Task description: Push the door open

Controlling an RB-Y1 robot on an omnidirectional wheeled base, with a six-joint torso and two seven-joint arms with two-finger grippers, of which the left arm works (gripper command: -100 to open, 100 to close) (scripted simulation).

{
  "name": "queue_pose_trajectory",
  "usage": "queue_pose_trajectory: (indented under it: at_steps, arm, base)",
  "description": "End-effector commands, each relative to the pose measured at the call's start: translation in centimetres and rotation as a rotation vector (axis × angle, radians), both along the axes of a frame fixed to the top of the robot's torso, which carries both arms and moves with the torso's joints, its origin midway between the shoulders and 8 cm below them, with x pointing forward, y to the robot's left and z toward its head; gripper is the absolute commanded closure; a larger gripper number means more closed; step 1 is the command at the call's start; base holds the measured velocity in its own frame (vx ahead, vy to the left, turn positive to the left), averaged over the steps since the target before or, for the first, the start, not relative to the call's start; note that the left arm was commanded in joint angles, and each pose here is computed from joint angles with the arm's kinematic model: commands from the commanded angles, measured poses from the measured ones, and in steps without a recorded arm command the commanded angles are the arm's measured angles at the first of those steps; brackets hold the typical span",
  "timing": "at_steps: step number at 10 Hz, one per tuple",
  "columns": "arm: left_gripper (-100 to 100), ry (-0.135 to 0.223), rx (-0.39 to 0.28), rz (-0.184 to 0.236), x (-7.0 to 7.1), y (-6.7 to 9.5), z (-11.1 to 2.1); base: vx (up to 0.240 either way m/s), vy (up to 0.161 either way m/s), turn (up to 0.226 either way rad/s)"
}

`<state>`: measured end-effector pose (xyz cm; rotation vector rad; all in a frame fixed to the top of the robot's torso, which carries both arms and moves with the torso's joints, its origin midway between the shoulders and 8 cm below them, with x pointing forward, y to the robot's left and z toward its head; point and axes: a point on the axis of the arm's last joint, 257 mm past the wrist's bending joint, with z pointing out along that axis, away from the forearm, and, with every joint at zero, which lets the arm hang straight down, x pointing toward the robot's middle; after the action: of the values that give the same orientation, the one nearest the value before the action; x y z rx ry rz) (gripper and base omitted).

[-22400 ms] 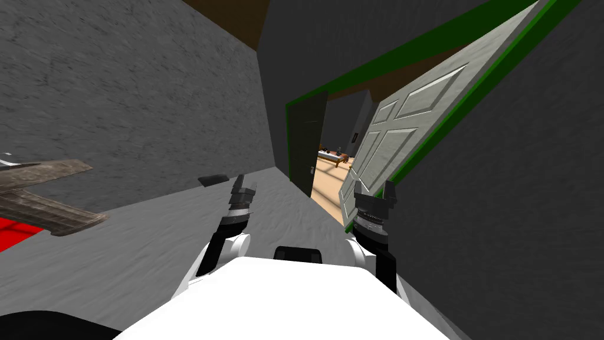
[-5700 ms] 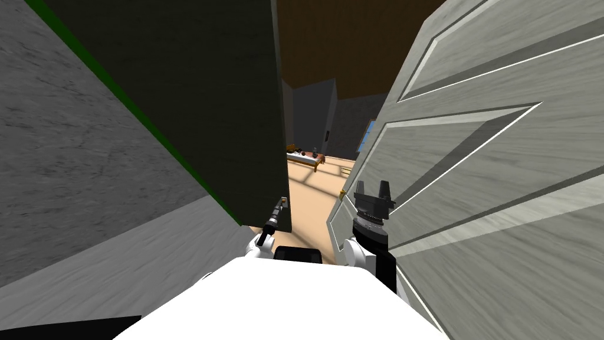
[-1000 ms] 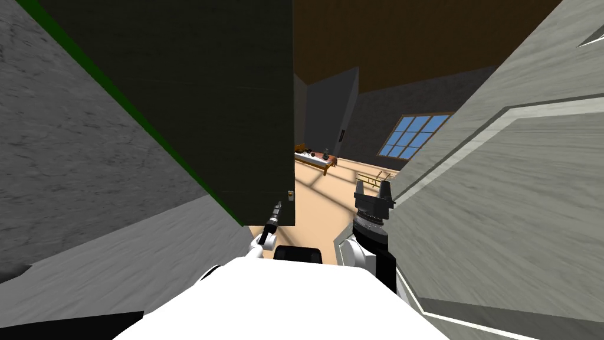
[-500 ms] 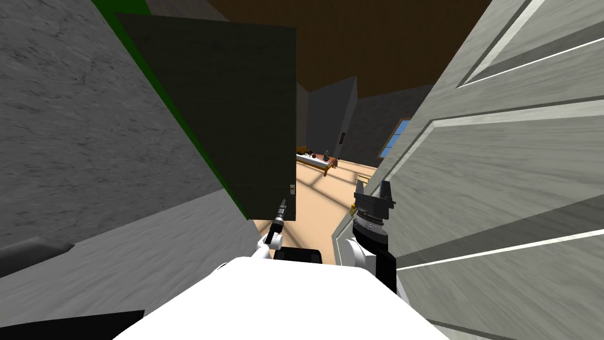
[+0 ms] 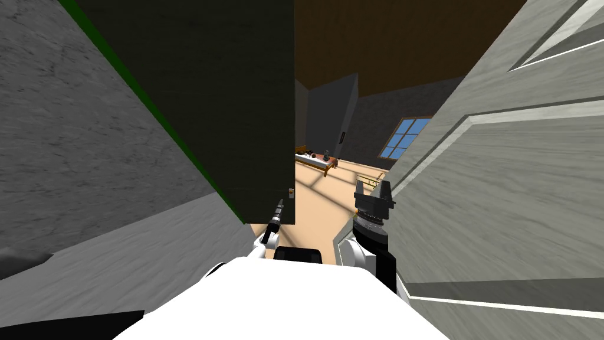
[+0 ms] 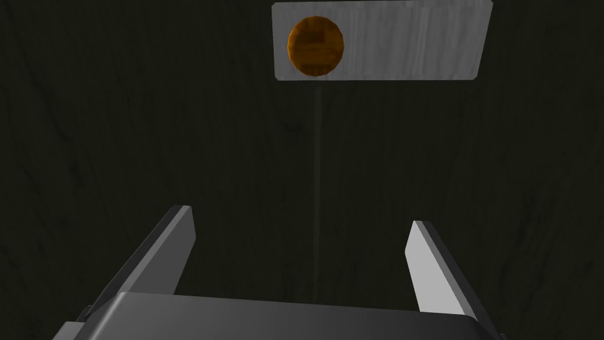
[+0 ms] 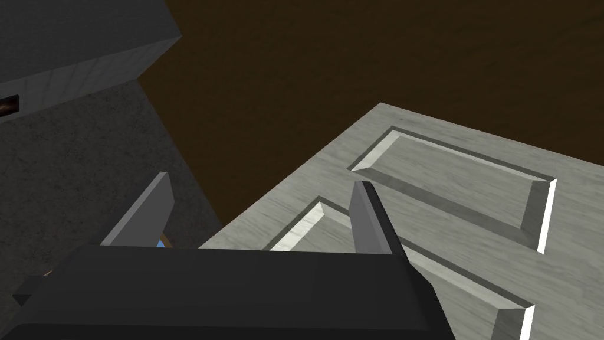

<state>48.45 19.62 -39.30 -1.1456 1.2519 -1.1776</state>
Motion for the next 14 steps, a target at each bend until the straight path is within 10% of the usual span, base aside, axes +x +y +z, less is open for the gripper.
queue_pose_trajectory:
  at_steps: [1, 8, 9, 14]
  arm:
    - [-100, -0.003, 0.008, 0.004, -0.1, 0.4, 0.0]
    - [-100, -0.006, -0.035, 0.012, -0.6, -1.8, 0.0]
    - [100, -0.006, -0.035, 0.012, -0.6, -1.8, 0.0]
    - [100, -0.006, -0.035, 0.012, -0.6, -1.8, 0.0]
  base:
    - [0.204, -0.016, -0.016]
    - [0.213, -0.03, -0.015]
    - [-0.015, 0.002, -0.015]
    - [-0.013, 0.002, -0.003]
